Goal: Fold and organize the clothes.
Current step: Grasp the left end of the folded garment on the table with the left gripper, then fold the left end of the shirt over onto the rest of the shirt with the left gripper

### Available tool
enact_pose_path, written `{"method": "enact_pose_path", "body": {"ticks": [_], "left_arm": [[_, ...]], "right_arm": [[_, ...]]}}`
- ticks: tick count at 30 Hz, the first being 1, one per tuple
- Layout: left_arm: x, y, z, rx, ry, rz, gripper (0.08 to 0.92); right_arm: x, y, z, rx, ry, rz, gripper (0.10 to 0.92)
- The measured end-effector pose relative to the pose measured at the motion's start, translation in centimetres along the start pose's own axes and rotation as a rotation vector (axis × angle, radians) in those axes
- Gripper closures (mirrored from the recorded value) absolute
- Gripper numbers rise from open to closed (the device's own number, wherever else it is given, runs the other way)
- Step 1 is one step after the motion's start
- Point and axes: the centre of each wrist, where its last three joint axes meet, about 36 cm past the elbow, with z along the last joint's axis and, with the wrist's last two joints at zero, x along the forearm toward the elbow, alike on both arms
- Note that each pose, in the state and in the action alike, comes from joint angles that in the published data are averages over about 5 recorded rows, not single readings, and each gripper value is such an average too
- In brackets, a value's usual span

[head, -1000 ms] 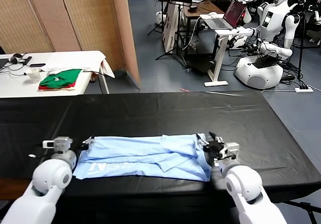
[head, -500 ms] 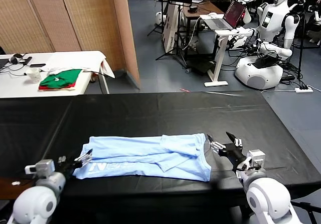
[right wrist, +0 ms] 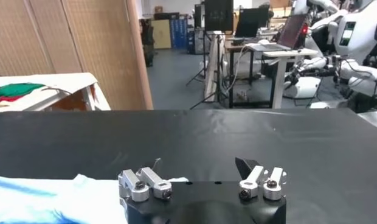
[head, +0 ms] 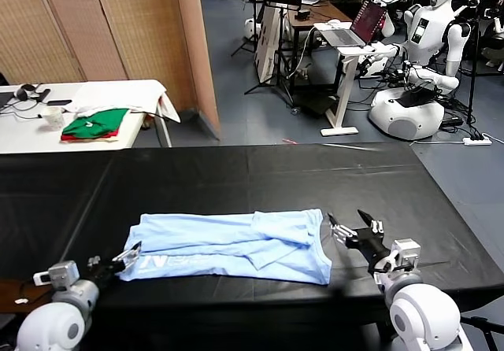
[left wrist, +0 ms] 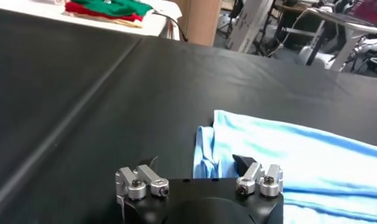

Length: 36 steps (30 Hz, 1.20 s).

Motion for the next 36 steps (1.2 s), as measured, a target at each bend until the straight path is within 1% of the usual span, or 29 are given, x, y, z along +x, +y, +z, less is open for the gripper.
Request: {"method": "enact_pose_path", "body": {"ticks": [5, 8, 10, 11, 14, 15, 18, 21, 24, 27, 29, 32, 36], "left_arm": [[-0.3, -0.2, 0.5, -0.011, 0.003, 0.0, 0.097], [-0.4, -0.4, 0.9, -0.009, 0.008, 0.003, 0.137], [-0.4, -0.5, 1.1, -0.005, 0.011, 0.006, 0.196], [-0.4, -0.7, 1.2, -0.004, 0.012, 0.009, 0.234], [-0.4, -1.0, 1.4, 0.001, 0.017, 0.018, 0.395], [-0.4, -1.2, 1.5, 0.001, 0.018, 0.02, 0.469], [-0.3, -1.5, 1.8, 0.0, 0.021, 0.026, 0.65], [-0.4, -1.6, 1.8, 0.0, 0.025, 0.028, 0.774], [-0.5, -1.6, 1.8, -0.008, 0.026, 0.025, 0.807], [-0.5, -1.8, 1.6, -0.048, 0.012, 0.013, 0.809], [-0.4, -1.8, 1.5, -0.091, -0.008, 0.001, 0.809], [-0.2, -1.7, 1.1, -0.183, -0.05, -0.026, 0.809], [0.0, -1.1, 0.5, -0.336, -0.101, -0.096, 0.809]], "right_arm": [[-0.1, 0.1, 0.0, -0.003, -0.004, -0.001, 0.115], [-0.2, 0.3, -0.1, -0.004, -0.008, -0.005, 0.115], [-0.2, 0.5, 0.0, -0.004, -0.01, -0.008, 0.115], [-0.3, 0.5, 0.0, -0.004, -0.011, -0.01, 0.115], [-0.4, 0.6, 0.0, -0.003, -0.012, -0.012, 0.115], [-0.4, 0.6, 0.1, -0.003, -0.013, -0.012, 0.115], [-0.5, 0.7, 0.1, -0.003, -0.015, -0.013, 0.115], [-0.6, 0.8, 0.1, -0.004, -0.016, -0.015, 0.115], [-0.6, 1.0, 0.2, -0.006, -0.016, -0.019, 0.115], [-0.7, 1.2, 0.3, -0.008, -0.017, -0.021, 0.115], [-0.7, 1.2, 0.3, -0.011, -0.018, -0.022, 0.115], [-0.6, 1.3, 0.3, -0.015, -0.022, -0.021, 0.115], [-0.4, 1.3, 0.4, -0.02, -0.025, -0.017, 0.115]]}}
